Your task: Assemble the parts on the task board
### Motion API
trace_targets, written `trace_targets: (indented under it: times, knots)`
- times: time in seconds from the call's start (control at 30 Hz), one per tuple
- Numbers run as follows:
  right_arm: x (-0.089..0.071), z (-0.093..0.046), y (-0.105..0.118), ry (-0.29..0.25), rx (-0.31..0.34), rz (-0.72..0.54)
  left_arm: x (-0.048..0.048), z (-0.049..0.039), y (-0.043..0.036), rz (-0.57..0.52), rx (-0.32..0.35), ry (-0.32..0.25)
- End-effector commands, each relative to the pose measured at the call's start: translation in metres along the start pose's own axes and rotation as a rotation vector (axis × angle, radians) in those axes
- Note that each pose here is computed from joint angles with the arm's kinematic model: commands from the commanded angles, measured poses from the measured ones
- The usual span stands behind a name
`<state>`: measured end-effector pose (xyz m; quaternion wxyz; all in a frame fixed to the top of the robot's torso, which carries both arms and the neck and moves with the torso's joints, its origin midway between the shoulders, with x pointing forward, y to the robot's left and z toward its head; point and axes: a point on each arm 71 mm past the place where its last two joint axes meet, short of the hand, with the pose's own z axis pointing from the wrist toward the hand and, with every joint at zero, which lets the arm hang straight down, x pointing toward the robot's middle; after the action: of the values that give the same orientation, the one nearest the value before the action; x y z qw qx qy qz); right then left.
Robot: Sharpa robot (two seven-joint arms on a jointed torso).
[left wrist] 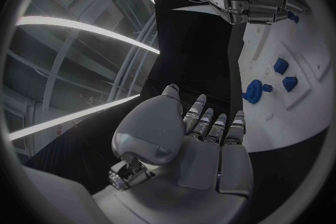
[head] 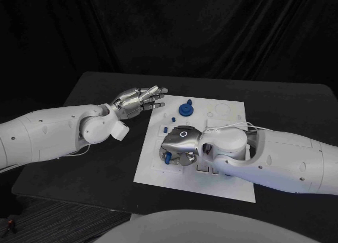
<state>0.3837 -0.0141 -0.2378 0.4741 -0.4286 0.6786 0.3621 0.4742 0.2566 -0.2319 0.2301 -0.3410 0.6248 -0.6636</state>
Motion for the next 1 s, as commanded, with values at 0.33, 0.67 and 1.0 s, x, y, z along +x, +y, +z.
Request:
trace_targets:
  times: [0.33,0.67,1.0]
  knots:
    - [0.005,-0.002,0.001,0.015,0.011,0.003,0.0017,0.0,0.0009,-0.01,0.002,0.019]
    - [0.002,-0.006,0.004,-0.022,0.003,0.006,0.0008,-0.0008,0.0012,-0.01,-0.001,0.018]
    - [-0.007,-0.018,0.001,-0.096,0.01,-0.002,0.0002,-0.0017,0.0014,-0.01,-0.001,0.015]
